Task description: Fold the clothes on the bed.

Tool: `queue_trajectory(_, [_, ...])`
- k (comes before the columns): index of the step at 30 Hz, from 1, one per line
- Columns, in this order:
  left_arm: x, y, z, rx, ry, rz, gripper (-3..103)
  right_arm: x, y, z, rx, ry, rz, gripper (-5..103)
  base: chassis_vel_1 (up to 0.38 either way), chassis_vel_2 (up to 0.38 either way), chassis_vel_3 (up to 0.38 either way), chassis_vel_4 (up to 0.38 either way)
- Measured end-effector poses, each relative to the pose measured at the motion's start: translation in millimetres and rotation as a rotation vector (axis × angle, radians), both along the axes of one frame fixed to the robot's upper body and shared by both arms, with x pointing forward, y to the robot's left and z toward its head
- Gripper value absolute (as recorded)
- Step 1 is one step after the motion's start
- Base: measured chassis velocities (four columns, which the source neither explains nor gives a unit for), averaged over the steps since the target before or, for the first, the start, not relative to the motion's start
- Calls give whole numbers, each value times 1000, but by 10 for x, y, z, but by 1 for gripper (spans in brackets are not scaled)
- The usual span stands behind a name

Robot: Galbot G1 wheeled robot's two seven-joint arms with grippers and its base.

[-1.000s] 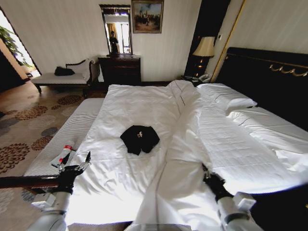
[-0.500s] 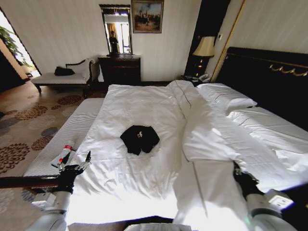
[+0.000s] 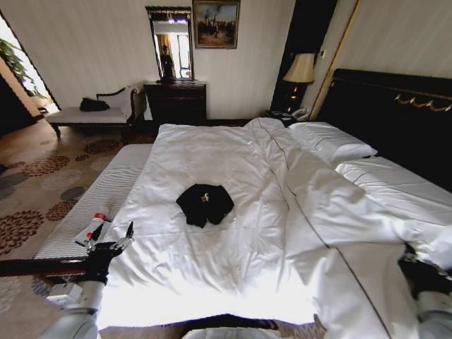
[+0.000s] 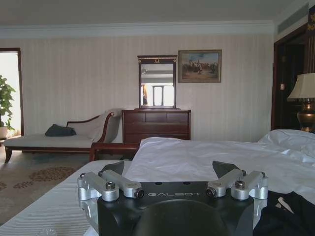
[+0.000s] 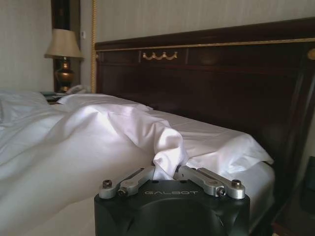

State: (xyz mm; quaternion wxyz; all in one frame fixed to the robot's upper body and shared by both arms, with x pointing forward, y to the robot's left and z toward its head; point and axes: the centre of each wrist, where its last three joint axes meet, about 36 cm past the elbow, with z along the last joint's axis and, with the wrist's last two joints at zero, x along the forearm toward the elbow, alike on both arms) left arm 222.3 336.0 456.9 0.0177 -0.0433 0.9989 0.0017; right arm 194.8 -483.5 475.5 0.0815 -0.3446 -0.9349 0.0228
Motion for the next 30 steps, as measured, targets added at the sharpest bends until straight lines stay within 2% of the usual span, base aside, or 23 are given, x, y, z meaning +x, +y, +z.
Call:
queue_trajectory(2, [0, -1, 1, 0, 0, 0, 100, -17, -90, -52, -10, 9, -23, 2, 0, 0, 0, 0])
queue_trajectory(6, [0, -3, 4, 1, 0, 1, 100, -100, -458, -287, -24, 45, -107, 2, 0, 0, 0, 0])
queue_trajectory(7, [0, -3, 4, 1, 0, 1, 100, -100, -458, -287, -24, 45, -107, 2, 0, 0, 0, 0])
queue_trajectory(10, [-5, 0, 3, 2, 2, 2, 100, -131, -766, -438, -38, 71, -147, 2, 0, 0, 0, 0])
queue_trajectory(11, [-5, 0, 3, 2, 2, 2, 100, -131, -766, -438, -38, 71, -147, 2, 0, 0, 0, 0])
queue_trajectory(14, [-6, 1, 3, 3, 3, 3, 100, -95, -1110, -565, -77, 101, -178, 2, 0, 0, 0, 0])
queue_trajectory(15, [-6, 1, 3, 3, 3, 3, 100, -95, -1110, -565, -77, 101, -178, 2, 0, 0, 0, 0])
queue_trajectory(18, [-16, 2, -1, 3, 5, 6, 100, -79, -1372, -676, -90, 121, -209, 2, 0, 0, 0, 0])
queue_trajectory(30, [-31, 2, 14, 7, 6, 9, 100, -111, -1844, -976, -92, 139, -278, 2, 0, 0, 0, 0])
